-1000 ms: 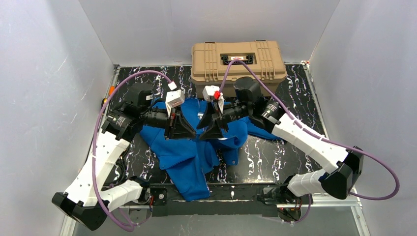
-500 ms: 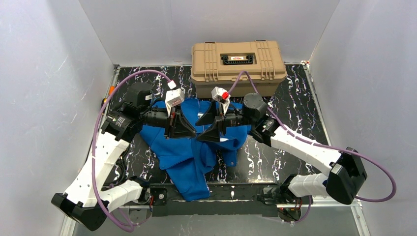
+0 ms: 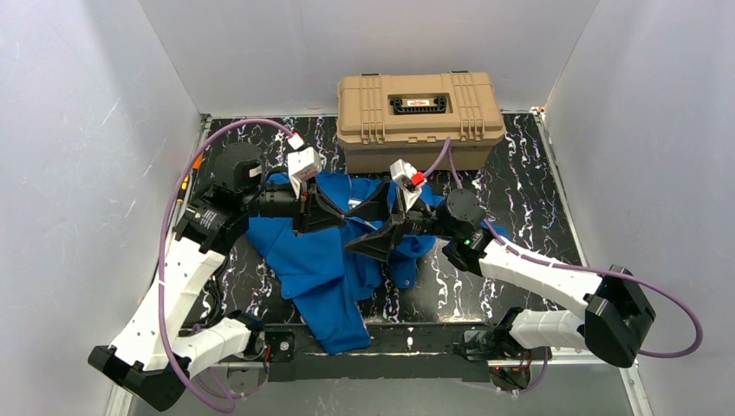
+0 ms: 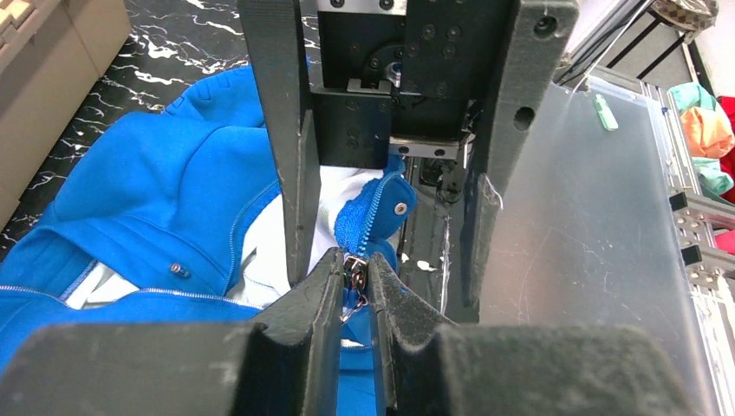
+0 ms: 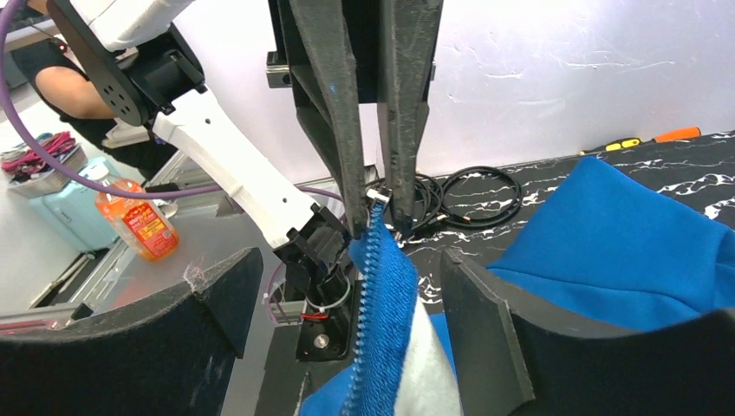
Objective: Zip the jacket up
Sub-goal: Pick up the jacket from the center of the board.
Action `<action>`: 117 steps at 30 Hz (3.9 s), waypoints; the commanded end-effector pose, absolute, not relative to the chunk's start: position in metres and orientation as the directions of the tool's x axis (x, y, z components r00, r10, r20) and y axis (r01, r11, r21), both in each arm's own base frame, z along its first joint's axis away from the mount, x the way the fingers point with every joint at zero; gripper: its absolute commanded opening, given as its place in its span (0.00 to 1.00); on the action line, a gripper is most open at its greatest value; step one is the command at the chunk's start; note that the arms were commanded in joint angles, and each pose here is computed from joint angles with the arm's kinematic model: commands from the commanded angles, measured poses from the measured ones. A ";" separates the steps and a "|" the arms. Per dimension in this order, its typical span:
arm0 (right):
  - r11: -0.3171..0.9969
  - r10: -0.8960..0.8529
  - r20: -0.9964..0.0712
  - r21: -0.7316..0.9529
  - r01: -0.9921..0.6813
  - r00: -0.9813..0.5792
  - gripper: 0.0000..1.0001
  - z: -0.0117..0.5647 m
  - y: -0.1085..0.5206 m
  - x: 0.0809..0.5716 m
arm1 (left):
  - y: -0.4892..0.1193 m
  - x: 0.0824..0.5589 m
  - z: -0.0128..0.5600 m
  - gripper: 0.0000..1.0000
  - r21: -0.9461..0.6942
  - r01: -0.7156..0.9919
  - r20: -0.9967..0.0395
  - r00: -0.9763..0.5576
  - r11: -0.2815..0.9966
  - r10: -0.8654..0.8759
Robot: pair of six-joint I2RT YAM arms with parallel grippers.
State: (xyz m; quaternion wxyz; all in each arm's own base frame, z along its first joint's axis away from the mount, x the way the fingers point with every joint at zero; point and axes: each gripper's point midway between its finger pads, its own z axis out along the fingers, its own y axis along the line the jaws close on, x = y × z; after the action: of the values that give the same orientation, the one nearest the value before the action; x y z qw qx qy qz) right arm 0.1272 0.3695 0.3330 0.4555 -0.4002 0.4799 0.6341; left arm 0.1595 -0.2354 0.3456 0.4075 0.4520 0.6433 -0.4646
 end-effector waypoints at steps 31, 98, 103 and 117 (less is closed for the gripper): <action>-0.028 0.274 -0.943 0.187 -0.982 -0.187 0.10 0.376 0.349 0.155 | -0.235 0.151 0.361 0.00 -0.215 0.966 -0.958 -0.237 0.143 0.162; 0.446 -0.324 -0.884 0.171 -0.878 -0.337 0.01 0.257 0.257 0.222 | -0.225 0.069 0.045 0.00 0.054 0.913 -0.580 0.357 -0.403 0.732; 0.468 -0.329 -0.886 0.149 -0.871 -0.328 0.01 0.257 0.256 0.229 | -0.226 0.133 0.083 0.00 0.230 0.944 -0.567 0.326 -0.235 0.756; 0.529 -0.362 -0.881 0.075 -0.845 -0.305 0.01 0.255 0.248 0.254 | -0.183 0.252 0.163 0.00 0.399 0.912 -0.568 0.329 -0.098 0.755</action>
State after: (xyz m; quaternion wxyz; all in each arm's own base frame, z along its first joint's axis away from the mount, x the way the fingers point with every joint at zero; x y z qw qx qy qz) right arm 0.2360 0.2486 0.2285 0.3891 -0.3982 0.7766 0.2949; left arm 0.2542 -0.1787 0.1561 0.3632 0.7251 0.5796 -0.0800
